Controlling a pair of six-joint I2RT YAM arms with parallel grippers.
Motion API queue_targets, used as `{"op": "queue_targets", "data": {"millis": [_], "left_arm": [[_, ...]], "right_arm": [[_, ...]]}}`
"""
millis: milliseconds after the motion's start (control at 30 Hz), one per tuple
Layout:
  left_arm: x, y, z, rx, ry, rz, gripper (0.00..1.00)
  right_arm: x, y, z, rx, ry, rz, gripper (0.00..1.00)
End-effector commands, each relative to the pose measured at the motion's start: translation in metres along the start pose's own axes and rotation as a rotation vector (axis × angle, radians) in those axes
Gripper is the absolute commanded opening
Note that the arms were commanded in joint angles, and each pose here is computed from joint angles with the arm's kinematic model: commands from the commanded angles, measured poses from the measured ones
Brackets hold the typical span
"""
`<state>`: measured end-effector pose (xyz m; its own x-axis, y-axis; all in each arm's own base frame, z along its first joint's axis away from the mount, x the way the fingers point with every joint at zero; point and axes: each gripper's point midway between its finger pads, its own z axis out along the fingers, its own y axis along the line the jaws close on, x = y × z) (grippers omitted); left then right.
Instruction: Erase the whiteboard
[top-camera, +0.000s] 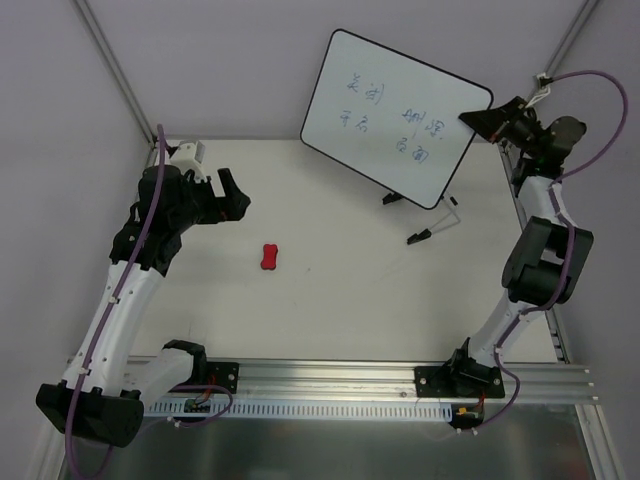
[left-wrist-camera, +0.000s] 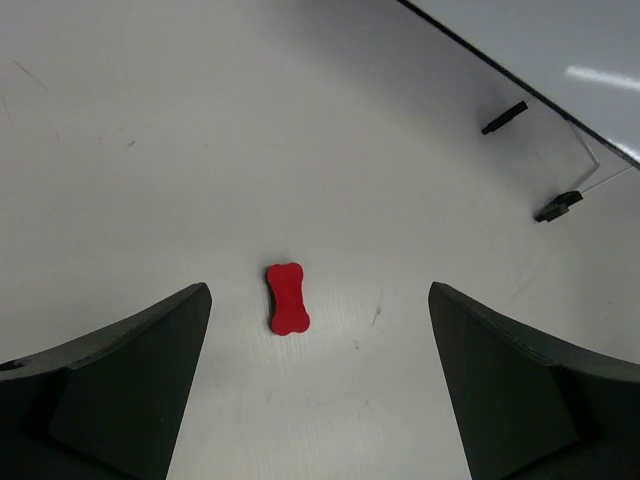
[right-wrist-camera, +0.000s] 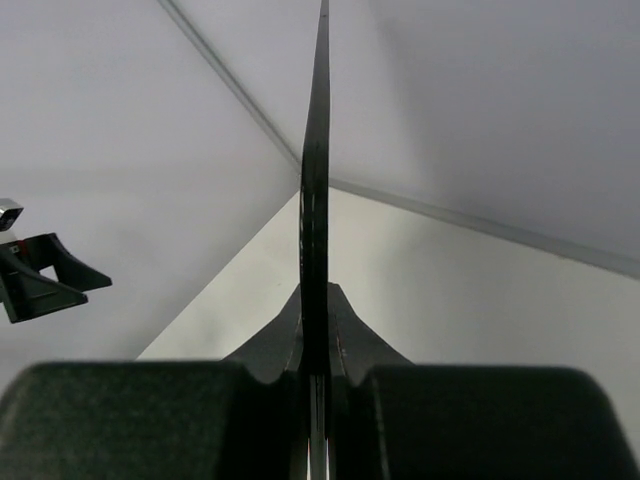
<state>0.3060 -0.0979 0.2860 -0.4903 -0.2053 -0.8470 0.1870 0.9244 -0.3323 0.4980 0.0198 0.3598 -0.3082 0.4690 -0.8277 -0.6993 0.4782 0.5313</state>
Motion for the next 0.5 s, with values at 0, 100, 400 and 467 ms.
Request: {"op": "queue_targets", "data": {"millis": [0, 100, 400, 467], "left_arm": [[0.001, 0.007, 0.002, -0.040, -0.023, 0.002, 0.92], [0.006, 0.013, 0.005, -0.067, -0.013, -0.012, 0.92], [0.025, 0.021, 0.017, -0.105, 0.037, -0.037, 0.91], [0.030, 0.023, 0.020, -0.122, 0.051, -0.046, 0.91]], "right_arm": [[-0.006, 0.060, 0.019, -0.084, -0.077, -0.100, 0.00], [0.014, 0.071, 0.030, -0.094, -0.071, -0.118, 0.00], [0.075, 0.063, 0.037, -0.037, -0.032, -0.088, 0.00], [0.082, 0.062, 0.038, -0.014, -0.036, -0.098, 0.00]]}}
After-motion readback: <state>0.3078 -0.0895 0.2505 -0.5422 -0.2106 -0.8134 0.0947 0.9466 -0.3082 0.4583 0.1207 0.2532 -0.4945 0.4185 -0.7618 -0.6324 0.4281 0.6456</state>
